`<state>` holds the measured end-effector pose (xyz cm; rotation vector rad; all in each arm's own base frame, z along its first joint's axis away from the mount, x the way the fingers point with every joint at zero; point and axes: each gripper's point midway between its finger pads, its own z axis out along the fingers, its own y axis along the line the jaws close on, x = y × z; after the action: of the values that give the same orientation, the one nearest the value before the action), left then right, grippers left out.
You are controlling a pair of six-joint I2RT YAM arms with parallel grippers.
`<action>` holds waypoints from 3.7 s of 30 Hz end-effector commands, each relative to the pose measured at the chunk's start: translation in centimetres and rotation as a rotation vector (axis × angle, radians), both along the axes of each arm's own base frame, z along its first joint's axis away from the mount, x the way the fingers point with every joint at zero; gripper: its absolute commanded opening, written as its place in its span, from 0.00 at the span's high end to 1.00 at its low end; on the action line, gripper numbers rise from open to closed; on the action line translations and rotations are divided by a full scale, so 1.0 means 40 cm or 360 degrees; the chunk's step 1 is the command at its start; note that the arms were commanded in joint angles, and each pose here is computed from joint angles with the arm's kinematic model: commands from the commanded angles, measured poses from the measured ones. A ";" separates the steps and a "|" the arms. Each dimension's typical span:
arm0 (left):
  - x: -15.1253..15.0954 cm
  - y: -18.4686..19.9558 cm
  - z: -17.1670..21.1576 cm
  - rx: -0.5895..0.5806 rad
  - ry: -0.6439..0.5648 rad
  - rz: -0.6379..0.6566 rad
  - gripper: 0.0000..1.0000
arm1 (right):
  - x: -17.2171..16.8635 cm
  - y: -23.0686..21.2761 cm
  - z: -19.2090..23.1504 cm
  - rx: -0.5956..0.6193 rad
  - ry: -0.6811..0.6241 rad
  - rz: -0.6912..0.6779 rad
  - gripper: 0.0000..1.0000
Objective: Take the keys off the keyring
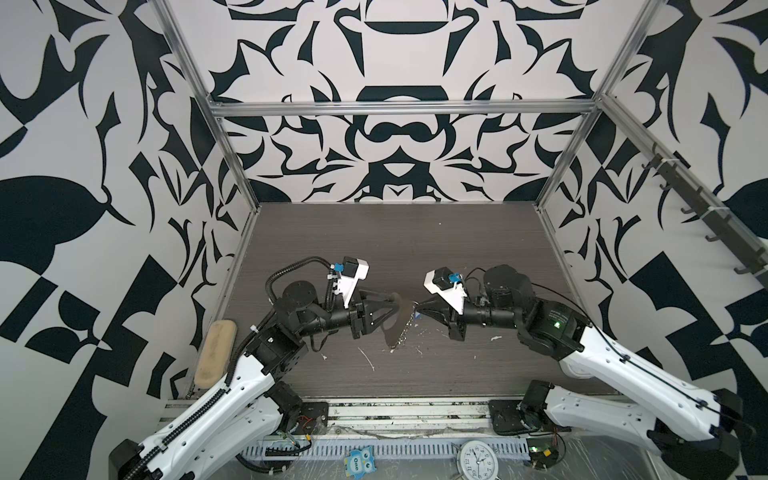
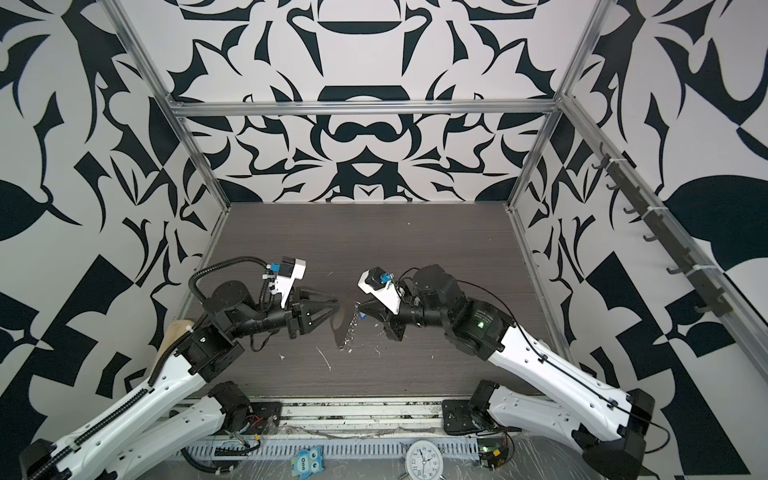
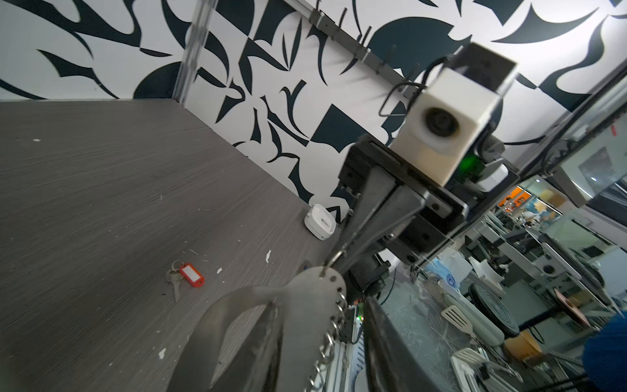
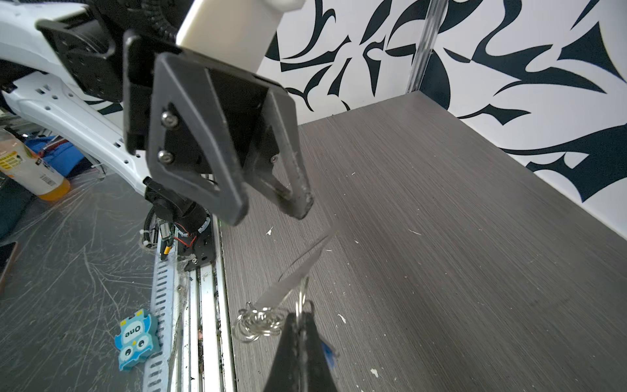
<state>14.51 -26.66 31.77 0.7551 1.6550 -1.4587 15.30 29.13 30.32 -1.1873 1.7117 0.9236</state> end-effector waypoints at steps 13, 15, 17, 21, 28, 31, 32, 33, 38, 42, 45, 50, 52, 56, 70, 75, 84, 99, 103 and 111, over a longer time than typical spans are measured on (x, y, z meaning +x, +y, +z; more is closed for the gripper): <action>-0.020 -0.033 0.032 0.0136 -0.0193 -0.0117 0.75 | -0.043 0.036 0.054 0.0035 0.0210 0.0197 1.00; -0.020 -0.043 0.023 0.0169 -0.0208 -0.0113 0.75 | -0.042 0.038 0.055 0.0038 0.0213 0.0198 1.00; -0.021 -0.049 0.019 0.0191 -0.0225 -0.0108 0.77 | -0.042 0.040 0.055 0.0040 0.0219 0.0198 1.00; -0.033 -0.055 0.017 0.0205 -0.0251 -0.0136 0.81 | -0.039 0.042 0.051 0.0041 0.0224 0.0193 1.00; -0.043 -0.058 0.006 0.0232 -0.0275 -0.0163 0.81 | -0.038 0.042 0.050 0.0046 0.0227 0.0189 1.00; -0.043 -0.059 0.000 0.0246 -0.0272 -0.0161 0.77 | -0.039 0.042 0.052 0.0048 0.0224 0.0188 1.00; -0.045 -0.059 0.000 0.0248 -0.0272 -0.0165 0.77 | -0.039 0.041 0.052 0.0048 0.0224 0.0187 1.00; -0.048 -0.058 0.000 0.0252 -0.0279 -0.0173 0.77 | -0.039 0.041 0.052 0.0048 0.0224 0.0188 1.00; -0.058 -0.058 -0.002 0.0264 -0.0294 -0.0197 0.78 | -0.048 0.038 0.056 0.0057 0.0226 0.0222 1.00; -0.070 -0.056 -0.011 0.0284 -0.0311 -0.0237 0.76 | -0.061 0.031 0.062 0.0070 0.0244 0.0288 1.00; -0.082 -0.059 -0.013 0.0279 -0.0308 -0.0293 0.81 | -0.067 0.026 0.067 0.0088 0.0287 0.0346 1.00; -0.081 -0.062 -0.016 0.0302 -0.0287 -0.0303 0.77 | -0.077 0.023 0.071 0.0082 0.0334 0.0422 1.00; -0.083 -0.063 -0.015 0.0300 -0.0288 -0.0310 0.76 | -0.077 0.025 0.066 0.0064 0.0353 0.0433 1.00; -0.084 -0.068 -0.014 0.0301 -0.0281 -0.0328 0.83 | -0.074 0.028 0.066 0.0052 0.0364 0.0440 1.00; -0.076 -0.072 -0.020 0.0323 -0.0288 -0.0308 0.99 | -0.059 0.039 0.082 0.0078 0.0366 0.0415 1.00; -0.068 -0.064 -0.005 0.0281 -0.0341 -0.0240 1.00 | -0.054 0.045 0.088 0.0110 0.0375 0.0403 1.00; -0.033 -0.042 0.024 0.0143 -0.0404 -0.0020 1.00 | -0.031 0.025 0.090 0.0152 0.0293 0.0250 0.67; -0.038 -0.002 0.086 -0.0139 -0.0489 0.0115 1.00 | 0.025 -0.035 0.122 0.0519 0.0114 -0.0139 0.50; -0.046 0.000 0.103 -0.0180 -0.0505 0.0100 1.00 | 0.025 -0.026 0.130 0.0591 0.0143 -0.0138 0.51; -0.063 -0.001 0.113 -0.0228 -0.0511 0.0045 1.00 | 0.004 -0.013 0.162 0.0774 0.0176 -0.0054 0.51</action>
<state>12.80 -26.91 35.14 0.8257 1.3680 -1.3074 16.19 28.59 33.34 -0.8208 1.6073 1.2396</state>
